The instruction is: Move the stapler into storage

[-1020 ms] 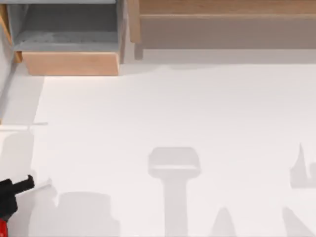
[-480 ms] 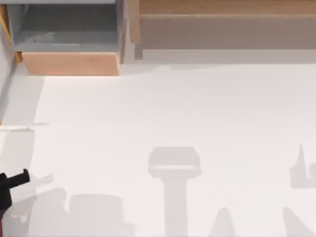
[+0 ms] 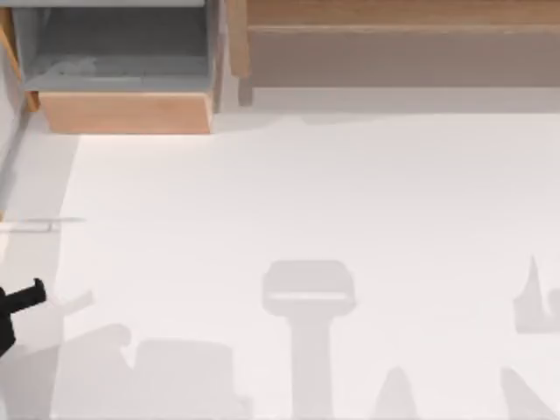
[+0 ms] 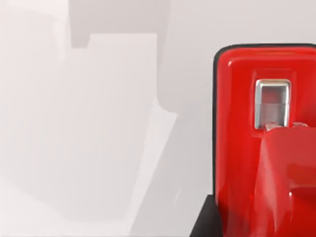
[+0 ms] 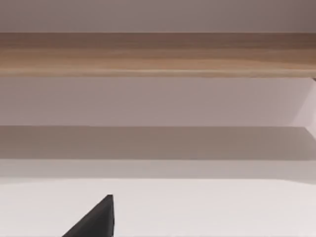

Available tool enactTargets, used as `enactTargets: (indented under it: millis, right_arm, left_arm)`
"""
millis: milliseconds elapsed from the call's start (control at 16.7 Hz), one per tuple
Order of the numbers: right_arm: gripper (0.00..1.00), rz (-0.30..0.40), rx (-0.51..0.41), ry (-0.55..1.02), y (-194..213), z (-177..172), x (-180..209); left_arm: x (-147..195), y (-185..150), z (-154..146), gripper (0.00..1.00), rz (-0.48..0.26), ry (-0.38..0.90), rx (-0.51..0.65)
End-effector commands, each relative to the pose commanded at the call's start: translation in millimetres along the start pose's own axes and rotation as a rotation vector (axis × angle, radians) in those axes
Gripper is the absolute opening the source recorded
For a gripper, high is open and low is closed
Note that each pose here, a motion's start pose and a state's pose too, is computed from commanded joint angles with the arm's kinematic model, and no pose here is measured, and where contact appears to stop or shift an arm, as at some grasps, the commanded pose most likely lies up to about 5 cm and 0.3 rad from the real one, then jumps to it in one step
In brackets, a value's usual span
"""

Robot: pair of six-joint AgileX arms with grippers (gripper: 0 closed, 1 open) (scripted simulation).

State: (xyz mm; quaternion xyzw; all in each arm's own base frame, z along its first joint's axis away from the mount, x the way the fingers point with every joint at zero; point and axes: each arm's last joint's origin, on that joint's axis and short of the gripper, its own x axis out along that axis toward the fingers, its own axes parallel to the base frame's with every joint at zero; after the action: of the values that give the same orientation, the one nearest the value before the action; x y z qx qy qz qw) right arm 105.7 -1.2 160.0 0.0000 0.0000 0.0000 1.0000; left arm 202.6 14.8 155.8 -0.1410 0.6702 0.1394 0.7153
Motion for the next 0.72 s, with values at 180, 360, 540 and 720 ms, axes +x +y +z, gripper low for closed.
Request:
enactTargets:
  millis: [180,360,540,720]
  right_arm:
    - [1.0,0.0,0.0,0.0,0,0,0]
    - [1.0,0.0,0.0,0.0,0,0,0]
    - [1.0,0.0,0.0,0.0,0,0,0]
    - [1.0,0.0,0.0,0.0,0,0,0]
  left_arm:
    - [-32,1,34,0.0,-0.045,-0.201,-0.01]
    - [-80,7,78,0.0,-0.067,-0.429,-0.004]
    - [-121,14,123,0.0,-0.045,-0.583,0.028]
    - [-135,22,170,0.0,0.007,-0.615,0.081]
